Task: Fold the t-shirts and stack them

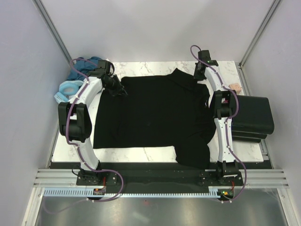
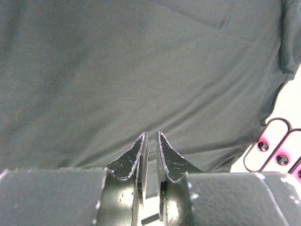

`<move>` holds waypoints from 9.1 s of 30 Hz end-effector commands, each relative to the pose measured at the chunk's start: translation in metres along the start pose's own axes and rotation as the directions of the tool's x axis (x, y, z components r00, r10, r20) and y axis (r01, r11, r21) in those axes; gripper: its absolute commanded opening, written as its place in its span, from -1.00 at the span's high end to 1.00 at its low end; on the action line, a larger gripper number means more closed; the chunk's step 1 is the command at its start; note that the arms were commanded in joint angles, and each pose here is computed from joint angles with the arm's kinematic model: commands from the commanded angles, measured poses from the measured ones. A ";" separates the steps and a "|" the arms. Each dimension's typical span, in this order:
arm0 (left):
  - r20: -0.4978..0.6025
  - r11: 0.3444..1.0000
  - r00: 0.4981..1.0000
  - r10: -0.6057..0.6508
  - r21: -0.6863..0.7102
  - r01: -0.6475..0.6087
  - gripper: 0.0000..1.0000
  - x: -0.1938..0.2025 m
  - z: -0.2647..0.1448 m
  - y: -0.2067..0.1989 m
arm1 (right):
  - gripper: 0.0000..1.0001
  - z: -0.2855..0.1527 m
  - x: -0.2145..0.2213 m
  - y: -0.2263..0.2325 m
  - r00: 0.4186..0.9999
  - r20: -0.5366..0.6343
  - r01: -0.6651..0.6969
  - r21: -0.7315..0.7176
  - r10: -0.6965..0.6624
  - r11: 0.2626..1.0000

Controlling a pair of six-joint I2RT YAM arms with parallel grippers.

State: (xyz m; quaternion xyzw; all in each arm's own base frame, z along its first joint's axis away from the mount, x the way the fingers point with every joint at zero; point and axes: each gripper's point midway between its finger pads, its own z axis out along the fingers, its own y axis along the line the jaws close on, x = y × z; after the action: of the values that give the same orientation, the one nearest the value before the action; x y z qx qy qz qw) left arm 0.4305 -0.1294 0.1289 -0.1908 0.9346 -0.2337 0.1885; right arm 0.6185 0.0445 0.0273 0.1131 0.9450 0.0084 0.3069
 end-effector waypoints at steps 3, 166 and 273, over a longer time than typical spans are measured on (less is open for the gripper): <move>0.046 0.998 0.997 0.059 0.010 -0.060 0.63 -0.008 -0.018 -0.008 | 1.00 0.009 0.009 0.009 0.999 -0.012 0.038 -0.008 -0.038 0.999; 0.546 0.995 0.832 -0.102 0.048 0.091 0.96 -0.196 -0.138 0.002 | 1.00 -0.302 -0.104 0.002 0.851 0.524 0.001 -0.072 0.037 0.997; 0.509 0.976 0.854 0.108 -0.216 0.005 0.96 -0.194 -0.123 0.042 | 1.00 -0.291 -0.151 0.031 0.802 0.597 0.062 -0.045 -0.023 0.997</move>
State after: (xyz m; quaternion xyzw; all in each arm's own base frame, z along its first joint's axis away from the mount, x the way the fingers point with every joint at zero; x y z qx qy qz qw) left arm 0.5323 0.0320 0.2268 -0.2611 0.8845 -0.0742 0.3794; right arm 0.5687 0.0587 0.3078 0.0775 0.8366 -0.0103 0.5422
